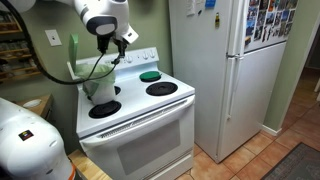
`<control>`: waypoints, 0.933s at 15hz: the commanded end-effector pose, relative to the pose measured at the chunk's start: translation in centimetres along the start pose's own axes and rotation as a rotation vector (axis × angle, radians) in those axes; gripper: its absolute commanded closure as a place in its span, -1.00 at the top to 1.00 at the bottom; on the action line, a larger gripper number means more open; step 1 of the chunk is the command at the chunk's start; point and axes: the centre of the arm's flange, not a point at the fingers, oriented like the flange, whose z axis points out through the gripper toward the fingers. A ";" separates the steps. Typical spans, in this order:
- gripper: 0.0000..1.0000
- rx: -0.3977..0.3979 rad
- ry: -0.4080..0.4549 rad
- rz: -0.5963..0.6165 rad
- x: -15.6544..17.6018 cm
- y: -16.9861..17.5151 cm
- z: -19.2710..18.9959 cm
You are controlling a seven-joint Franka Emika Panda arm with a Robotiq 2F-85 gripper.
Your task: Put the tissue paper inside the trash can
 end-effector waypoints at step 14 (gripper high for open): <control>-0.47 0.087 -0.219 0.373 7.1 19.7 3.0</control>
